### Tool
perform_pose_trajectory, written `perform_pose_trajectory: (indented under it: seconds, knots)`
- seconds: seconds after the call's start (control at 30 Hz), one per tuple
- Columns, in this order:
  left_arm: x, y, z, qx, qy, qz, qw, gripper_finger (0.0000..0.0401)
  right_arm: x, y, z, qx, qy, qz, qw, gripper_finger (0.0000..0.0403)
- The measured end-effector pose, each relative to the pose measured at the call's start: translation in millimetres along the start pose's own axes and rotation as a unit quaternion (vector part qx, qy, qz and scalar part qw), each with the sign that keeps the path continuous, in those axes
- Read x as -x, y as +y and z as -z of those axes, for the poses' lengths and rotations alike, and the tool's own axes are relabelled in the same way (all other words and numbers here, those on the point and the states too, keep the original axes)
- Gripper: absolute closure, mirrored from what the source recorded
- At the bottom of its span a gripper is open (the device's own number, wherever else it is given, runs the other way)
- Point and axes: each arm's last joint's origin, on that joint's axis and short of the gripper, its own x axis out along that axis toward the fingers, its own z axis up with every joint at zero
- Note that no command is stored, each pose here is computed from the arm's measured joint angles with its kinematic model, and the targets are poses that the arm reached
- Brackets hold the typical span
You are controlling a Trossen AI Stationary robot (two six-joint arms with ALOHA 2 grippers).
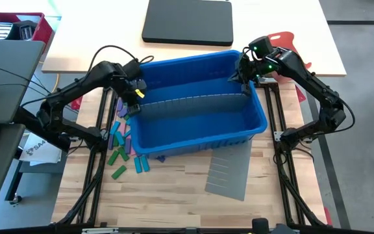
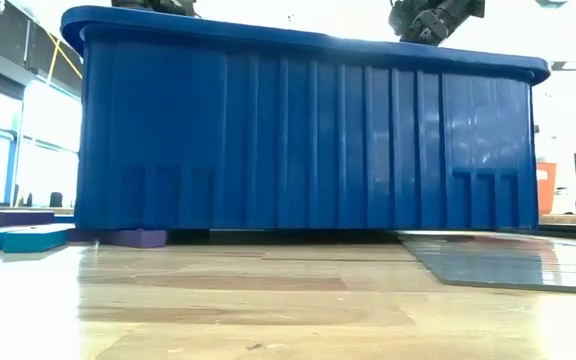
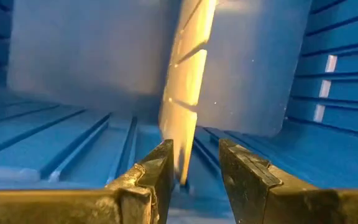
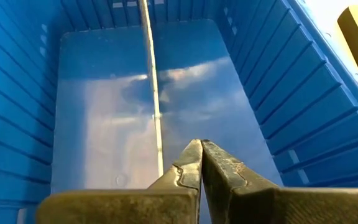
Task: Sort blocks
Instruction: Insert the bin divider into the blue bin
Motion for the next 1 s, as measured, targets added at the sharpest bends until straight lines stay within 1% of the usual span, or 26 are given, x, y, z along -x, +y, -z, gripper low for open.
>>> perform_pose_trajectory:
  seconds: [0.2,0.3,0.4,0.57,0.6,0.8,1.0]
  knots:
    - [-10,-2,-3,-0.013,-0.003,-0.010,1.000,0.0279,0,0,0,0.001,0.000,-0.001,1.000,0.0399]
    - [-14,-2,-2,-0.014,0.003,-0.016,1.000,0.0288,0,0,0,0.004,-0.001,-0.001,1.000,0.0399]
    - [-18,-1,0,-0.014,0.009,-0.015,1.000,0.0315,0,0,0,0.006,-0.001,-0.001,1.000,0.0399]
    - [-16,-1,0,-0.013,0.012,-0.018,1.000,0.0386,0,0,0,0.006,-0.001,-0.001,1.000,0.0399]
    - [-14,-2,-1,-0.014,0.009,-0.018,1.000,0.0392,0,0,0,0.006,-0.001,-0.001,1.000,0.0399]
    - [-2,-3,-5,-0.011,-0.016,-0.012,1.000,0.0393,0,0,0,0.006,-0.001,-0.001,1.000,0.0399]
    - [7,-5,-10,-0.001,-0.050,0.019,0.999,0.0397,0,-1,-1,0.010,-0.007,0.003,1.000,0.0399]
